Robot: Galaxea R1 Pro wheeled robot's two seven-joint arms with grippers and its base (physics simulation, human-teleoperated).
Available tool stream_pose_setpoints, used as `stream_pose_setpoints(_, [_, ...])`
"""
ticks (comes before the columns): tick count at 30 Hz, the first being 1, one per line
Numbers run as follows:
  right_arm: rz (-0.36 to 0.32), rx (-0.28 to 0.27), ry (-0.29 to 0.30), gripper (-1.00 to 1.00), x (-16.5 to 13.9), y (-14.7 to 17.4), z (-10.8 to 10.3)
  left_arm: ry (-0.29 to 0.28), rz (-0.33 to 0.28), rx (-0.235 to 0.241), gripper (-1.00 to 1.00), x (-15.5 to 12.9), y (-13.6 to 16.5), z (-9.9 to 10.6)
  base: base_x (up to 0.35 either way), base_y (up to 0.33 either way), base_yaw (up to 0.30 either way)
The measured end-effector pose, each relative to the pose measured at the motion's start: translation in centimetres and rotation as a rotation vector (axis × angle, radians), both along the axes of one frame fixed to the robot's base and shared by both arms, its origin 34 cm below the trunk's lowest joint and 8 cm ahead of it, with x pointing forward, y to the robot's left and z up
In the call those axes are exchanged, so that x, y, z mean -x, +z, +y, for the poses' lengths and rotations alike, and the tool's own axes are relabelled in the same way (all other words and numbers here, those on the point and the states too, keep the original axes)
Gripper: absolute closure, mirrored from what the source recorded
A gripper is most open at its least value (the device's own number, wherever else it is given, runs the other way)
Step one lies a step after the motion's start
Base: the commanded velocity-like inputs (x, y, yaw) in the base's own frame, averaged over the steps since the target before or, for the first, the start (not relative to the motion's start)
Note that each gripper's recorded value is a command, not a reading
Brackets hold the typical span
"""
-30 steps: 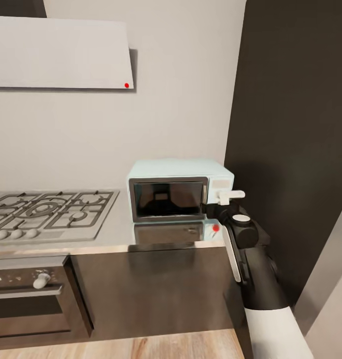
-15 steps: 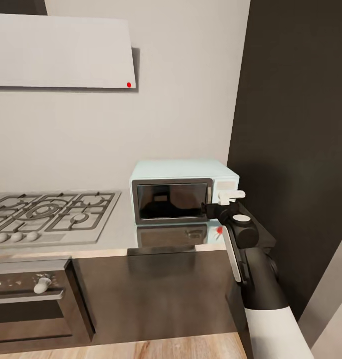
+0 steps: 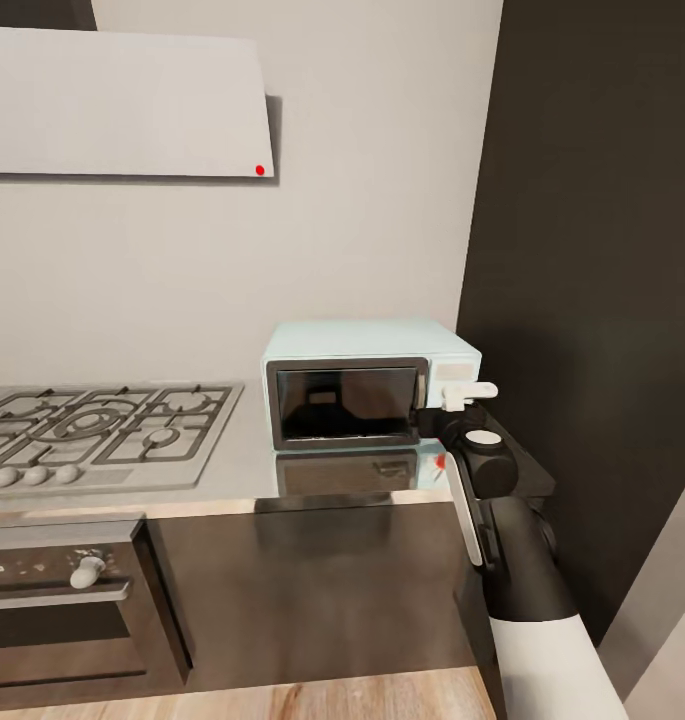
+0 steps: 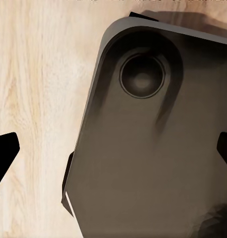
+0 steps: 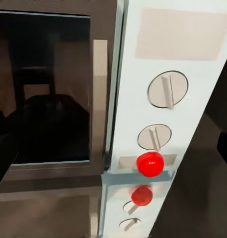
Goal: In the kitchen, take the popcorn bag from the countertop, put it into the microwave, and heat it until the popcorn is cooked so the cooked popcorn ends up inside the bag.
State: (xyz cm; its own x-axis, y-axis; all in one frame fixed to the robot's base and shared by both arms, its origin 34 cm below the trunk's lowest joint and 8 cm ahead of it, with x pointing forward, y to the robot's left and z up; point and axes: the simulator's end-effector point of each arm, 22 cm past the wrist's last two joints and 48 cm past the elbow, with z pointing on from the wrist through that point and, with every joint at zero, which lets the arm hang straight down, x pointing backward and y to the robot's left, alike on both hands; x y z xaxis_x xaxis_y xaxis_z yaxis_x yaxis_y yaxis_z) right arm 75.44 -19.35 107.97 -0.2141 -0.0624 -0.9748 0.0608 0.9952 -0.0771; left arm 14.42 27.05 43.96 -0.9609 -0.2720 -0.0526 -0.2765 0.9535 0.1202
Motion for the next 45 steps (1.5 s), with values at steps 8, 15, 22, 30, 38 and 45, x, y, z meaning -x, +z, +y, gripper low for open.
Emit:
stream_pose_setpoints(8, [0.003, -0.002, 0.002, -1.00, 0.0, -0.1, 0.1, 0.000, 0.000, 0.000, -1.00, 0.0, 0.0, 0.0, 0.000, 0.015, 0.000])
stream_pose_setpoints(15, [0.028, -0.020, -0.002, -1.00, -0.4, -1.3, -0.1, 0.008, 0.000, 0.000, -1.00, 0.0, 0.0, 0.0, 0.000, 0.000, 0.000])
stream_pose_setpoints(22, [0.068, -0.015, 0.003, -1.00, -0.7, -3.0, 0.0, 0.008, 0.000, 0.000, -1.00, 0.0, 0.0, 0.0, 0.000, 0.000, 0.000])
stream_pose_setpoints(30, [0.087, -0.023, 0.041, -1.00, -0.8, -3.8, 0.9, 0.008, 0.000, 0.000, -1.00, 0.0, 0.0, 0.0, 0.000, 0.000, 0.000])
stream_pose_setpoints(38, [0.087, -0.027, 0.041, -1.00, -0.8, -3.8, 0.7, 0.008, 0.000, 0.000, -1.00, 0.0, 0.0, 0.0, 0.000, 0.000, 0.000])
stream_pose_setpoints(45, [0.086, -0.027, 0.036, -1.00, -0.8, -3.8, 0.5, 0.009, 0.000, 0.000, -1.00, 0.0, 0.0, 0.0, 0.064, 0.000, 0.000])
